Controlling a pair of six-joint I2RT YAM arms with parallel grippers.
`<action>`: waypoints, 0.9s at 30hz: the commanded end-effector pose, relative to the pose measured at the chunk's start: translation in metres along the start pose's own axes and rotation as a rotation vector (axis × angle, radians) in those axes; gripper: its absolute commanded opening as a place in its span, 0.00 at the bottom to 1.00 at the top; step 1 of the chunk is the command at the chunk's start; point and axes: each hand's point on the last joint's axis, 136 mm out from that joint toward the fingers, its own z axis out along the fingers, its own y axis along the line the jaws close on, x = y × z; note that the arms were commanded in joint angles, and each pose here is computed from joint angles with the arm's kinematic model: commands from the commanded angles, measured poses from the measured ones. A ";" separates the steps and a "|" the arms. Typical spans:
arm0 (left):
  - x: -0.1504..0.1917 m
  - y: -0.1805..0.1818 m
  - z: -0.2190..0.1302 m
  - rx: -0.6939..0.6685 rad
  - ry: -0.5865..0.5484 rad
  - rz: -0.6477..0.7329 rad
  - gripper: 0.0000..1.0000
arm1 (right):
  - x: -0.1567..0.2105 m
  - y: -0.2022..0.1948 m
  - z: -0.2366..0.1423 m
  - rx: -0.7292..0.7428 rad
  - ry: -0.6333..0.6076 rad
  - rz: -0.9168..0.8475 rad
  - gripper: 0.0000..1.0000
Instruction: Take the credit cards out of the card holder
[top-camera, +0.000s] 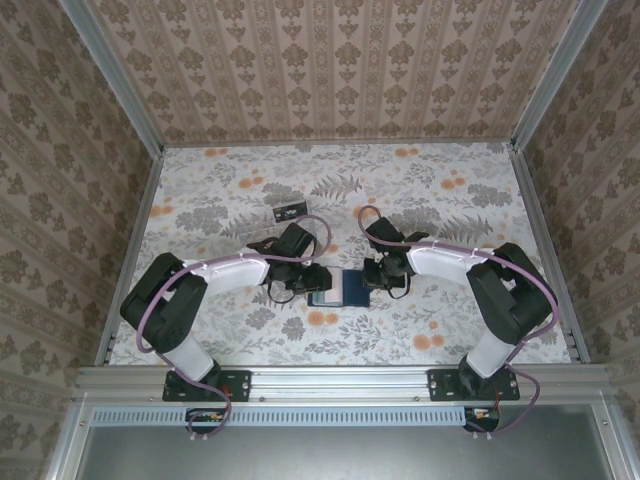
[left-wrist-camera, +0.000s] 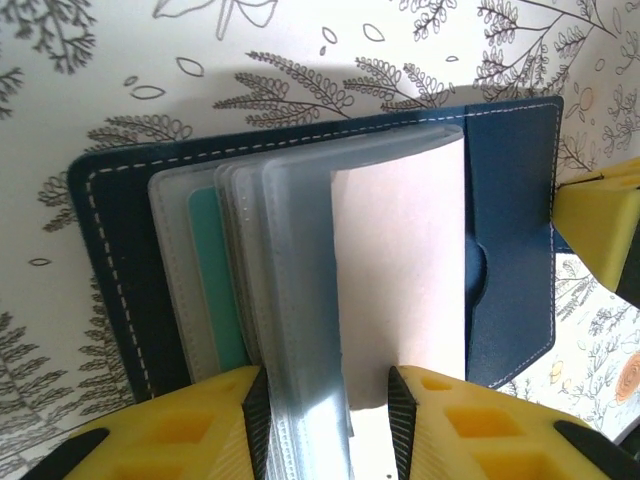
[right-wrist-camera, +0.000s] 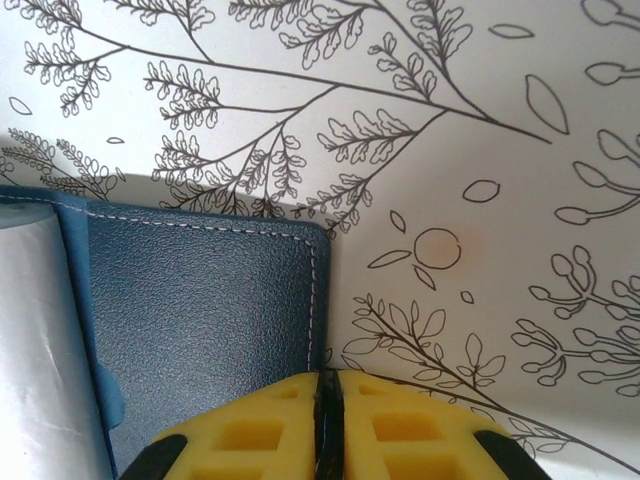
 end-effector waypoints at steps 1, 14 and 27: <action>-0.006 -0.033 0.000 0.108 0.001 0.084 0.38 | -0.003 0.002 0.002 0.002 0.007 -0.011 0.15; -0.013 -0.045 -0.017 0.082 -0.038 0.127 0.41 | -0.003 0.002 0.002 0.002 0.007 -0.008 0.16; -0.013 0.001 -0.025 -0.167 -0.071 0.052 0.42 | -0.003 0.003 0.002 -0.002 0.009 -0.009 0.13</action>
